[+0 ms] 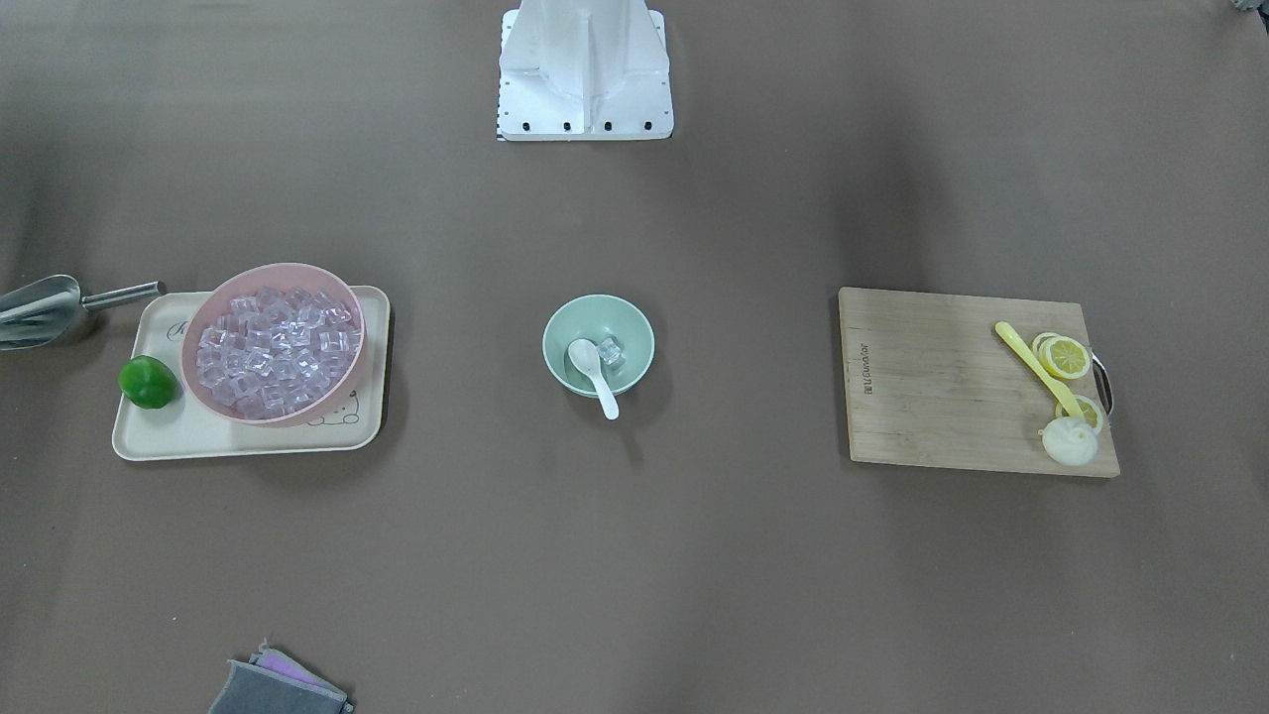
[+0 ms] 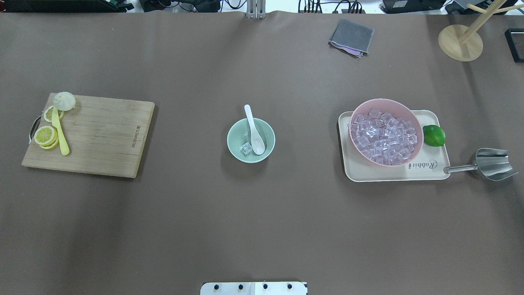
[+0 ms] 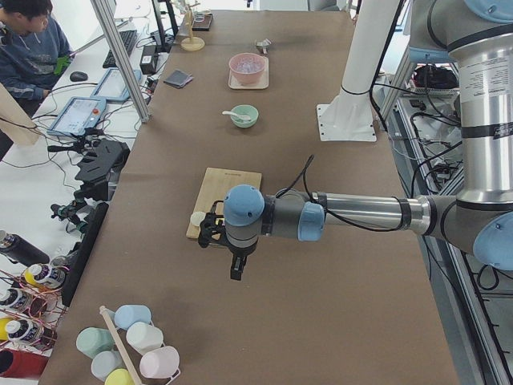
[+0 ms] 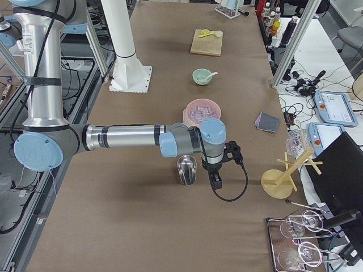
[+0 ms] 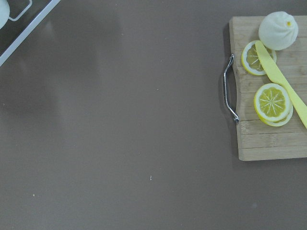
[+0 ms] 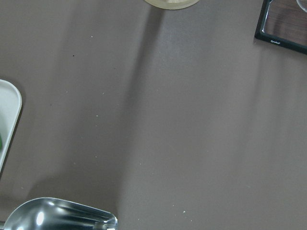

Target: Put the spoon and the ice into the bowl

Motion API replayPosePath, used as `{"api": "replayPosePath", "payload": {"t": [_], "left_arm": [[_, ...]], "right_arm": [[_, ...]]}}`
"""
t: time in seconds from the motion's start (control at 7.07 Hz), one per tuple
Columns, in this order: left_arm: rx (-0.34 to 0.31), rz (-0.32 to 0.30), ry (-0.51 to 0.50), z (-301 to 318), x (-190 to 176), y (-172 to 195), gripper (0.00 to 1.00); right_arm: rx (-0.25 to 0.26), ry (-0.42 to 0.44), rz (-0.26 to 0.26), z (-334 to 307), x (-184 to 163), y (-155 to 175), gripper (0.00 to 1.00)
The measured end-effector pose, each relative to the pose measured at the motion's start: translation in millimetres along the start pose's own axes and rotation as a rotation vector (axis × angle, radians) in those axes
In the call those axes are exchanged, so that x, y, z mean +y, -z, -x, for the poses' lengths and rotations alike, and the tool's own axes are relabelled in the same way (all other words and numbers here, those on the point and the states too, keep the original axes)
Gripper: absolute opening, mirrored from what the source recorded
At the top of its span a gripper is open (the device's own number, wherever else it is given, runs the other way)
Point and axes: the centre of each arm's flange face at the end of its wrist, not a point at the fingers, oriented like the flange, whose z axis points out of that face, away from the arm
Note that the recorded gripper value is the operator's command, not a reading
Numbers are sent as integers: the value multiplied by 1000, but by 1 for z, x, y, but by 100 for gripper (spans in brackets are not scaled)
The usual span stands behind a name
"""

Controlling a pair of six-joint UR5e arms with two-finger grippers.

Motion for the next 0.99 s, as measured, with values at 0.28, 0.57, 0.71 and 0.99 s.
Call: {"api": "replayPosePath", "payload": {"t": [0.28,0.57,0.71,0.99], "left_arm": [[-2,6,7,4,4,-3,98],[-2,10,12,6,7,-5,98],[-2,13,15,8,7,-6,98],[-2,19,22,11,9,-9,98]], "right_arm": [[-3,-4,-4,2,-1,2,100],[-6,-6,-6,2,0,2,100],[-6,-6,-6,2,1,2,100],[-7,-8,-4,2,3,1,100]]}}
